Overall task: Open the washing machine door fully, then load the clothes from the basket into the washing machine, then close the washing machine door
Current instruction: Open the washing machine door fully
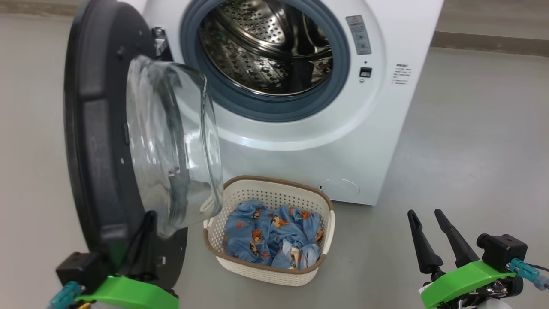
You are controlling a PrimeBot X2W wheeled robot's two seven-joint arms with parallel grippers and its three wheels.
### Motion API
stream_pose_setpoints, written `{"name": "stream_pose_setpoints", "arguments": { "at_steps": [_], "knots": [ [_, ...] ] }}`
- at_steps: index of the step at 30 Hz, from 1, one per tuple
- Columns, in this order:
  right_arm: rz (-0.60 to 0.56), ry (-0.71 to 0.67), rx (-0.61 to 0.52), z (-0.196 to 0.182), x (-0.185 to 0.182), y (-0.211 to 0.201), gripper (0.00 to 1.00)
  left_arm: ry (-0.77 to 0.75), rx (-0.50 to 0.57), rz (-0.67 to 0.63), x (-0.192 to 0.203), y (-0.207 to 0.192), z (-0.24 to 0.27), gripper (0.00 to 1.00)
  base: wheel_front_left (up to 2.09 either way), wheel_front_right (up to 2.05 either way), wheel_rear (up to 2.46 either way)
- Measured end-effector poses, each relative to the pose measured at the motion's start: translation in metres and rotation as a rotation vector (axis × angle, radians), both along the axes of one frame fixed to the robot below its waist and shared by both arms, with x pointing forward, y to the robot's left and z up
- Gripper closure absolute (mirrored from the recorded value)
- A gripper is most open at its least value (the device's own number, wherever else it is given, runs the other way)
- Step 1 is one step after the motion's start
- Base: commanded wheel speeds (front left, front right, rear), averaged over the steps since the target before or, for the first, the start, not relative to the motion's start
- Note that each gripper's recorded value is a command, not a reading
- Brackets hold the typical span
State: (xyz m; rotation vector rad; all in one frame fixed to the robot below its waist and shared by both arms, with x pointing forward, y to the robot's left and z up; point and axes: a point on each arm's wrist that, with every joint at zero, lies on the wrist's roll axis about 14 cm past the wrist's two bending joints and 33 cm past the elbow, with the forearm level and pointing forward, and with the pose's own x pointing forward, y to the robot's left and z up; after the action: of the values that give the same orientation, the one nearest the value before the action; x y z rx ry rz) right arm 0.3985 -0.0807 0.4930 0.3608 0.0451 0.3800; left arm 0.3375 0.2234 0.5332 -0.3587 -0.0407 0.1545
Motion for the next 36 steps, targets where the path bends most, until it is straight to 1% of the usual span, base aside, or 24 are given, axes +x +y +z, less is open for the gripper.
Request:
{"name": "stream_pose_setpoints", "arguments": {
  "at_steps": [8, 21, 28, 36],
  "knots": [
    [0.047, 0.009, 0.005, -0.003, 0.004, 0.019, 0.0, 0.041, 0.001, 0.124, -0.013, 0.045, -0.005, 1.0, 0.0, 0.0, 0.0],
    [0.095, 0.051, 0.018, -0.017, 0.01, 0.04, 0.0, 0.15, 0.049, 0.274, -0.018, 0.118, -0.017, 1.0, 0.0, 0.0, 0.0],
    [0.115, 0.071, 0.024, -0.024, 0.014, 0.049, 0.0, 0.218, 0.092, 0.364, -0.025, 0.164, -0.022, 1.0, 0.0, 0.0, 0.0],
    [0.122, 0.071, 0.03, -0.026, 0.025, 0.053, 0.0, 0.243, 0.145, 0.38, -0.016, 0.197, -0.012, 1.0, 0.0, 0.0, 0.0]
  ]
}}
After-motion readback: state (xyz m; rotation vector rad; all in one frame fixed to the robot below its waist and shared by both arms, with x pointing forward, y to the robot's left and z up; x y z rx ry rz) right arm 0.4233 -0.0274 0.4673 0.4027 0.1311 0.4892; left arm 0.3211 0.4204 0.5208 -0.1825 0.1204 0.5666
